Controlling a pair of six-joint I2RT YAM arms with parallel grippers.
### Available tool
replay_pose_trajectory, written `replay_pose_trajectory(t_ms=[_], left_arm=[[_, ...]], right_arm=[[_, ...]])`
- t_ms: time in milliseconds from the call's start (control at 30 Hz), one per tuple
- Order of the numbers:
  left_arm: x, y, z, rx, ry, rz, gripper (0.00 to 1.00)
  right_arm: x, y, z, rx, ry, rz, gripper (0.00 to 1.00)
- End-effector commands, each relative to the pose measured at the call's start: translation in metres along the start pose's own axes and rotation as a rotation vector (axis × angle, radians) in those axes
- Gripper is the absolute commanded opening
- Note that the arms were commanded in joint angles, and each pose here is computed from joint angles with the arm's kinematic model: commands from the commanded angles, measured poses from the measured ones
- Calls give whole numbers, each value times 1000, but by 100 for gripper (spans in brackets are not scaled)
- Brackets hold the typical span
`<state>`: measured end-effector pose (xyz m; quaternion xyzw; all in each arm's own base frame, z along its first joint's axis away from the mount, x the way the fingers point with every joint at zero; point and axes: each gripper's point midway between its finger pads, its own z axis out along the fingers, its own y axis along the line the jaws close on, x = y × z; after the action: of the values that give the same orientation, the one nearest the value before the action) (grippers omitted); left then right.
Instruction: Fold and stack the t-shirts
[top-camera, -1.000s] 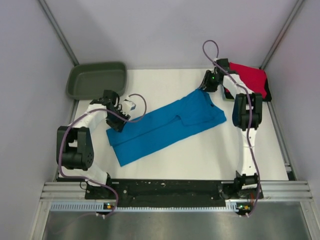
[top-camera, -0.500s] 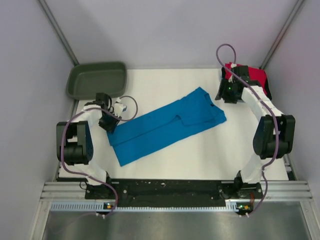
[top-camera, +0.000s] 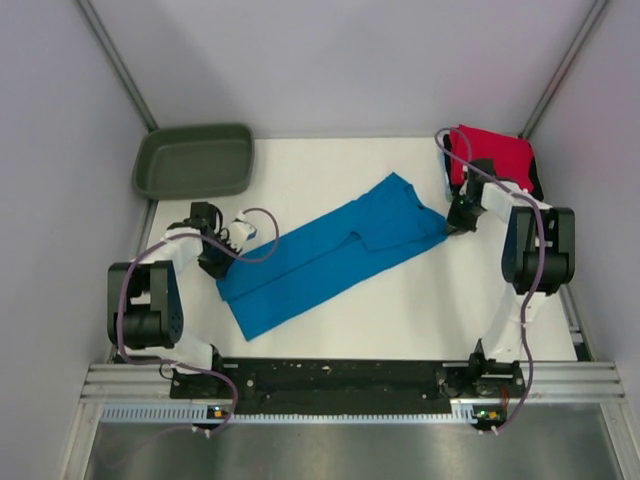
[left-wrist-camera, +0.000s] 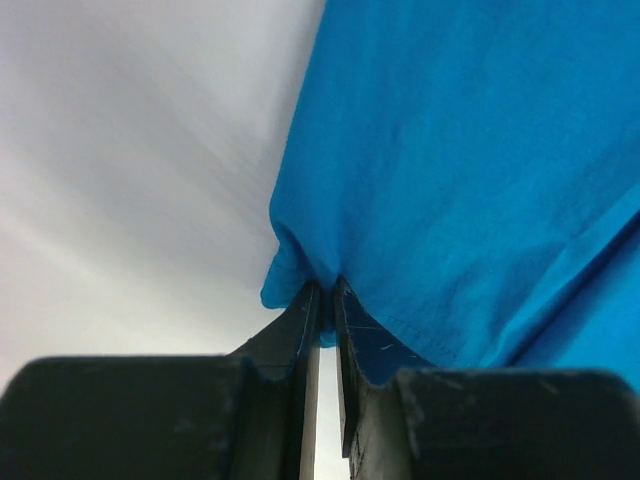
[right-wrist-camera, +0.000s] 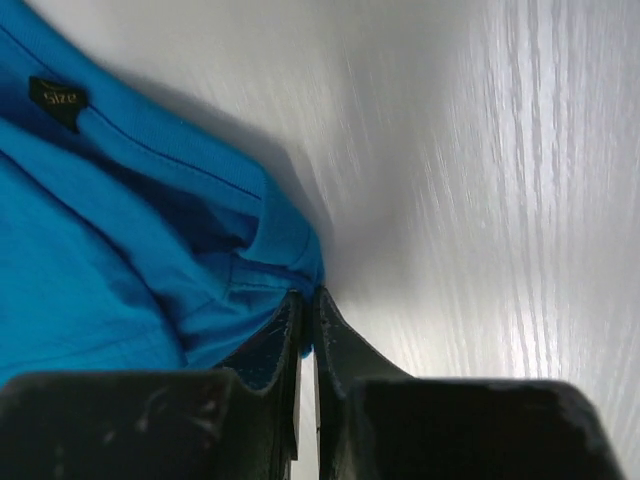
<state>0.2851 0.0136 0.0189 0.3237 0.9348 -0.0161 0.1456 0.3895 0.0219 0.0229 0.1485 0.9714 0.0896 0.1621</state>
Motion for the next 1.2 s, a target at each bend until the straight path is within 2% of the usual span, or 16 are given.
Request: replay_pose_trajectory(t_ms=[0, 67, 167, 333, 533, 633, 767, 867, 967, 1067, 1167], left_arm=[[53, -64, 1, 229, 111, 69, 14], [64, -84, -3, 289, 124, 120, 15], [66, -127, -7, 370, 139, 288, 18], [47, -186, -20, 465, 84, 514, 24], [28, -231, -49, 602, 6, 677, 41], [28, -247, -65, 656, -23, 728, 45], [30, -231, -71, 538, -75, 775, 45], [15, -212, -75, 392, -159, 801, 46], [1, -208, -80, 352, -217, 816, 47], [-9, -213, -77, 362, -276, 862, 48], [-18, -233, -85, 455, -377, 933, 48]], right_arm=[[-41, 15, 11, -57, -67, -40, 0], [-56, 23, 19, -86, -75, -51, 0], [-80, 38, 32, -145, -73, -54, 0], [-143, 73, 43, -205, -146, -71, 1], [-203, 102, 49, -260, -265, -68, 18], [-224, 106, 42, -257, -332, -95, 35], [-242, 110, -4, -242, -435, -195, 51], [-256, 115, -70, -219, -557, -263, 63], [-256, 124, -134, -243, -657, -309, 69], [-227, 143, -178, -370, -690, -394, 72], [-153, 186, -195, -526, -679, -663, 71]])
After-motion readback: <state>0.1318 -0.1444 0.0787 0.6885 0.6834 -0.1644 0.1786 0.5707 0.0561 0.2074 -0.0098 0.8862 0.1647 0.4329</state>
